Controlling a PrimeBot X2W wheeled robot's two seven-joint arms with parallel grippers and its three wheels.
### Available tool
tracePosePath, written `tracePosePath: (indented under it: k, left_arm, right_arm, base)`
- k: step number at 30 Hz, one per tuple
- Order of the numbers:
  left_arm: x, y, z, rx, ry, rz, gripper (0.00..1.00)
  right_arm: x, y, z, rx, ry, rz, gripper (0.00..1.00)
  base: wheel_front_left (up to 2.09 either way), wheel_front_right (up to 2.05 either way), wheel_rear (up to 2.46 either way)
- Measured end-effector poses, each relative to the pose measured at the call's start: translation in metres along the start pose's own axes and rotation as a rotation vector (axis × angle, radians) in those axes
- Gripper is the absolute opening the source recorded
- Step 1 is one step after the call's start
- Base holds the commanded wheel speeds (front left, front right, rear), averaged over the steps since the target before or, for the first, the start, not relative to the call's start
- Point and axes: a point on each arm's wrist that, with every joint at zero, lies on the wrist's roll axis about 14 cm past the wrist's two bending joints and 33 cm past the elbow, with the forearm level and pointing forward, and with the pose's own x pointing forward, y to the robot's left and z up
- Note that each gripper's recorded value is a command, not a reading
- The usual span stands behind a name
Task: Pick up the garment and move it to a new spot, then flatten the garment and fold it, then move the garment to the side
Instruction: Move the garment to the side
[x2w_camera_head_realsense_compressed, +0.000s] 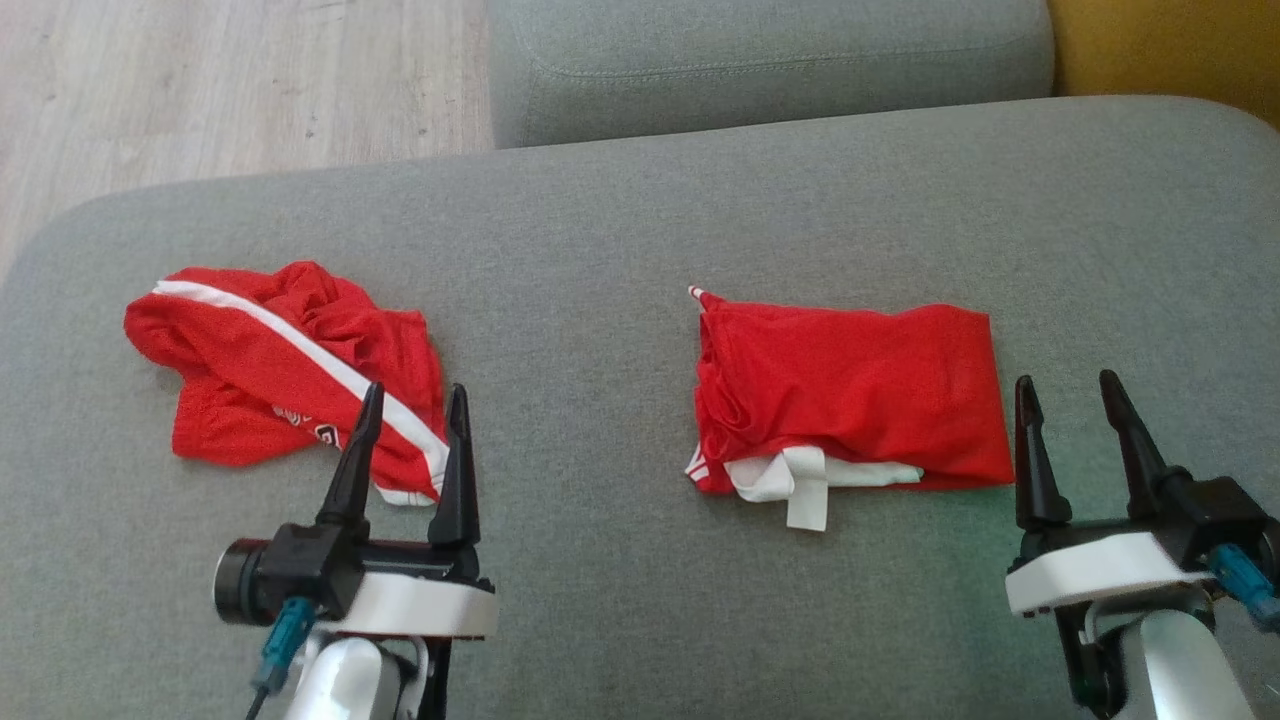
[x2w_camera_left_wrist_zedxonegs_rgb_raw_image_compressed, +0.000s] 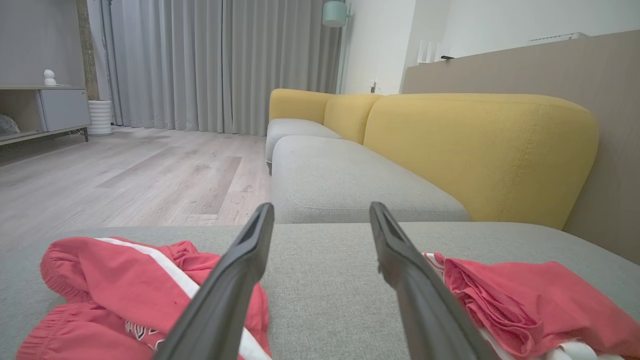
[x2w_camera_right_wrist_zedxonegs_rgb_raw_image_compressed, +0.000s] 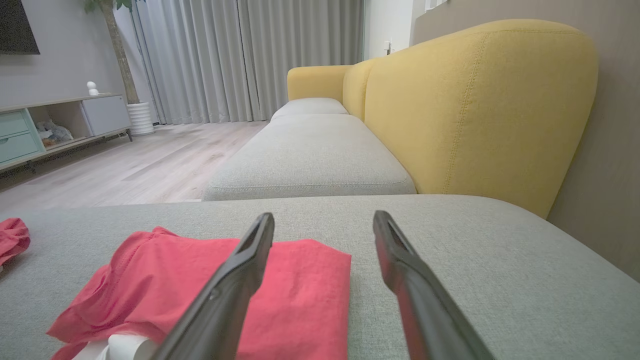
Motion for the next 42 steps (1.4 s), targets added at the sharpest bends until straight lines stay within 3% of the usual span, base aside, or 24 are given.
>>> tracePosePath:
  k: [10, 24, 32, 38, 39, 40, 41, 42]
  left_arm:
    - [-0.001, 0.0, -0.005, -0.002, 0.013, -0.001, 1.0]
    - [0.01, 0.015, -0.02, 0.0, 0.053, 0.025, 1.0]
    - [0.018, 0.019, -0.028, 0.006, 0.072, 0.028, 1.0]
    - [0.019, 0.017, -0.028, 0.007, 0.069, 0.023, 1.0]
    - [0.019, 0.017, -0.026, 0.007, 0.067, 0.022, 1.0]
    - [0.019, 0.016, -0.025, 0.008, 0.063, 0.02, 1.0]
    - [0.019, 0.015, -0.023, 0.008, 0.058, 0.017, 1.0]
    - [0.019, 0.013, -0.02, 0.01, 0.048, 0.013, 1.0]
  right_arm:
    - [0.005, 0.002, -0.009, 0.003, 0.033, 0.007, 1.0]
    - [0.031, -0.013, -0.078, 0.078, 0.288, -0.062, 1.0]
    - [0.041, 0.004, -0.115, 0.12, 0.427, -0.031, 1.0]
    - [0.042, 0.009, -0.123, 0.074, 0.474, 0.002, 1.0]
    - [0.042, 0.01, -0.122, 0.072, 0.476, 0.003, 0.69]
    - [0.042, 0.01, -0.122, 0.067, 0.477, 0.008, 0.18]
    - [0.042, 0.011, -0.121, 0.056, 0.477, 0.014, 0.0]
    - [0.042, 0.011, -0.117, 0.036, 0.473, 0.02, 0.0]
  base:
    - [0.0, 0.0, 0.0]
    - [0.0, 0.0, 0.0]
    - [0.0, 0.0, 0.0]
    - [0.0, 0.0, 0.0]
    - [0.0, 0.0, 0.0]
    - [0.0, 0.0, 0.0]
    - [0.0, 0.0, 0.0]
    - [0.0, 0.0, 0.0]
